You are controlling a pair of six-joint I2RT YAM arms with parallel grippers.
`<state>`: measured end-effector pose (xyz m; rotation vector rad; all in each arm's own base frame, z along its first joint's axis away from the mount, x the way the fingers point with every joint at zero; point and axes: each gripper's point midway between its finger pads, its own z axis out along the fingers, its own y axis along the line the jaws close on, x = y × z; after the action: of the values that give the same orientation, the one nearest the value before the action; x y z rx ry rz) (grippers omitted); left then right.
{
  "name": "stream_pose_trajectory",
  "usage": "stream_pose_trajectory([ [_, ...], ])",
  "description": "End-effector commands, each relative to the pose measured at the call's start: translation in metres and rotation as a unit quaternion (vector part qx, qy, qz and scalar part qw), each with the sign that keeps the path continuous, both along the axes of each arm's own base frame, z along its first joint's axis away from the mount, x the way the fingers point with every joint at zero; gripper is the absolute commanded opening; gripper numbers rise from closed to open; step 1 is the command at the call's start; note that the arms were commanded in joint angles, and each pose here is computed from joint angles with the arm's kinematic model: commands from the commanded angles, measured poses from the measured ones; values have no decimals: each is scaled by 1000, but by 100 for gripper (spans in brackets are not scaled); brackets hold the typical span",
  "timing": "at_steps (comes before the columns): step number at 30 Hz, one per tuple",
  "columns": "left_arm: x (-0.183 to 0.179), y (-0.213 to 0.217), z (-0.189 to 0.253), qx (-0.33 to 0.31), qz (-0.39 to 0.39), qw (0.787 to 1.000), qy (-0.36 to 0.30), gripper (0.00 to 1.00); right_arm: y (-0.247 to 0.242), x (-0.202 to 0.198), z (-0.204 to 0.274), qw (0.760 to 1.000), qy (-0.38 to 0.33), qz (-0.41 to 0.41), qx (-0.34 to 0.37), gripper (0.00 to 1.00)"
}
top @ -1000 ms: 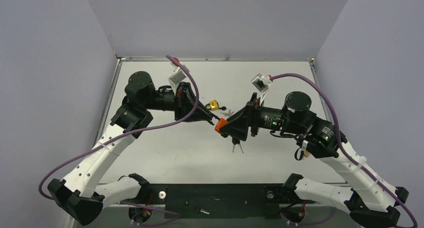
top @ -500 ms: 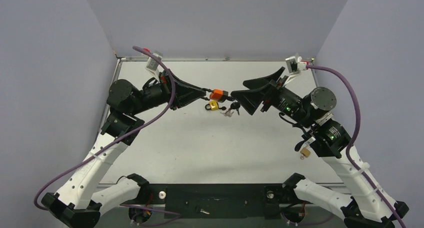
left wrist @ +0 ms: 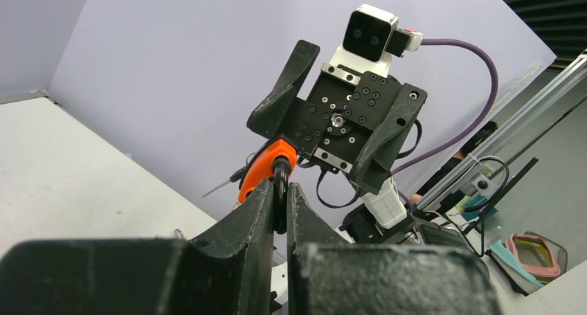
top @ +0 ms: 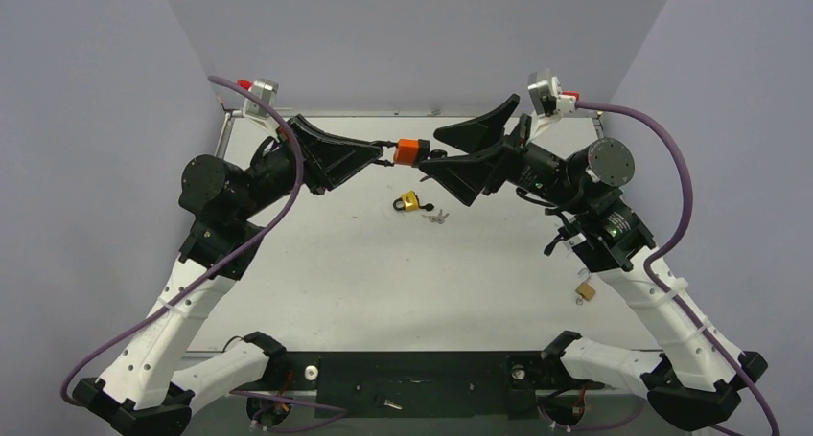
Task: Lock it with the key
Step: Lock the lock.
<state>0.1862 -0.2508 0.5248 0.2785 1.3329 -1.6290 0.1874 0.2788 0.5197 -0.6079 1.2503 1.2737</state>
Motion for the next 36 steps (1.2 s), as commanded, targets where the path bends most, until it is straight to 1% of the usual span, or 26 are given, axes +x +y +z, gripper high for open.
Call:
stream_pose_trajectory([
  [1, -26, 19, 54, -64, 0, 996, -58, 0, 1, -16, 32, 997, -61, 28, 21, 74],
  [5, -29, 20, 55, -68, -4, 996, -59, 0, 15, -27, 27, 996, -62, 63, 9, 69],
  [8, -31, 20, 57, -69, -7, 996, -61, 0, 22, -26, 18, 996, -60, 65, -8, 65],
  [10, -32, 20, 57, -71, -7, 996, -61, 0, 23, -26, 15, 996, -56, 67, -10, 60],
  [11, -31, 20, 57, -70, -8, 996, -60, 0, 24, -26, 14, 996, -55, 67, -10, 56],
  [15, -33, 20, 57, -71, -11, 995, -63, 0, 23, -28, 15, 996, -55, 67, -7, 50],
  [21, -33, 19, 54, -69, -13, 996, -62, 0, 27, -26, 15, 996, -43, 76, 2, 46],
  [26, -33, 19, 53, -69, -13, 996, -63, 0, 30, -26, 14, 996, -34, 85, 7, 39],
  [36, -33, 19, 51, -70, -16, 995, -66, 0, 36, -24, 8, 995, -22, 97, 8, 38],
])
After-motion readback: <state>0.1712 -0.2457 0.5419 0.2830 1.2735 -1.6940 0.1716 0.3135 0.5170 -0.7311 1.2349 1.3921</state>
